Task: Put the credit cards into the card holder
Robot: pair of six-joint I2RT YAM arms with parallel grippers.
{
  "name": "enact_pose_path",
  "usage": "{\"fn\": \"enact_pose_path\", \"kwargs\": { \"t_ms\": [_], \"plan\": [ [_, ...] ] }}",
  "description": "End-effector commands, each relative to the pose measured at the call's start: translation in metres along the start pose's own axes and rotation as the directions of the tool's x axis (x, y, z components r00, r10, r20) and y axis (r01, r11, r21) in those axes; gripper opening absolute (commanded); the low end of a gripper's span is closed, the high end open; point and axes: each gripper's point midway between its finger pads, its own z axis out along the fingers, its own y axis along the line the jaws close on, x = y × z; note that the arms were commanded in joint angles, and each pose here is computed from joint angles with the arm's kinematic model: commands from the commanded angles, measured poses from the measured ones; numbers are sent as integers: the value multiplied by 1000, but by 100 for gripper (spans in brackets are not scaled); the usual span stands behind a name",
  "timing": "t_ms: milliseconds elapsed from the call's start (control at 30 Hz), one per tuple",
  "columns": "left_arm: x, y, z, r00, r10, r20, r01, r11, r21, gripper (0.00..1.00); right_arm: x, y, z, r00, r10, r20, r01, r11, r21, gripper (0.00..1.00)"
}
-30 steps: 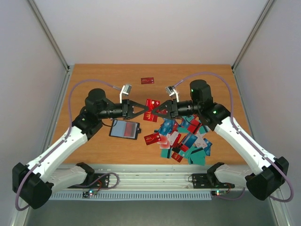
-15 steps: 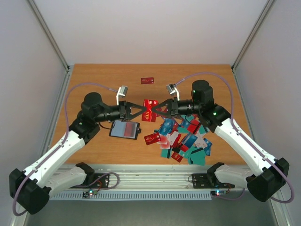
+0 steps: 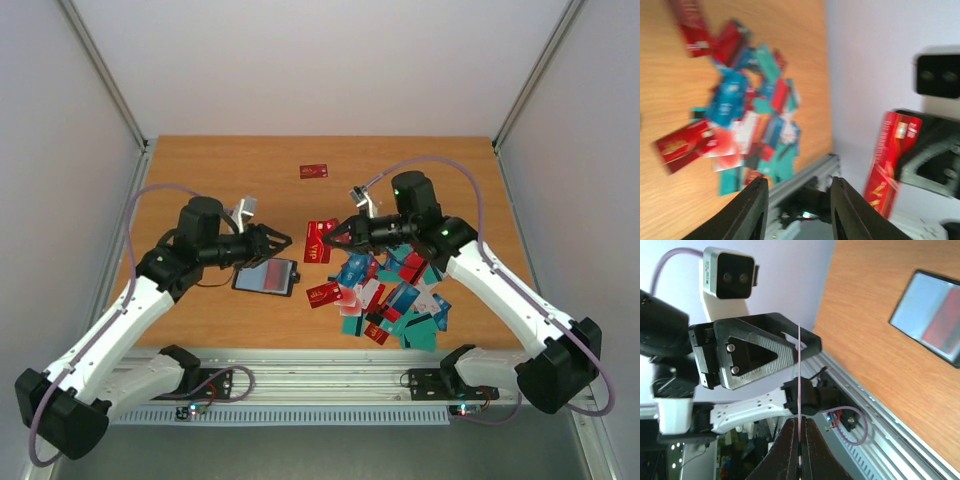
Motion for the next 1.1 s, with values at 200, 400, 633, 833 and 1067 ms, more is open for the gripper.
{"fn": "enact_pose_path", "kwargs": {
  "t_ms": [200,400,633,833,1067],
  "plan": [
    [5,134,-43,992,-129,0,112,861,-496,35,6,-61,44,988,148,-41,-138,973,183,1],
    [5,165,-55,991,-130,-25,88,790,-607,35,12,-82,66,968,234,-89,-202,940,274,1],
    [-4,201,-59,991,-107,-80,18,698,-716,37,20,-106,85,947,269,-174,-207,929,307,1],
    [-20,212,-49,984,-107,-139,-30,681,-731,42,24,-122,111,920,281,-275,-206,940,271,1],
    [-34,240,-37,974,-162,-158,-4,687,-726,50,18,-141,136,896,283,-343,-203,947,250,1]
  ]
}}
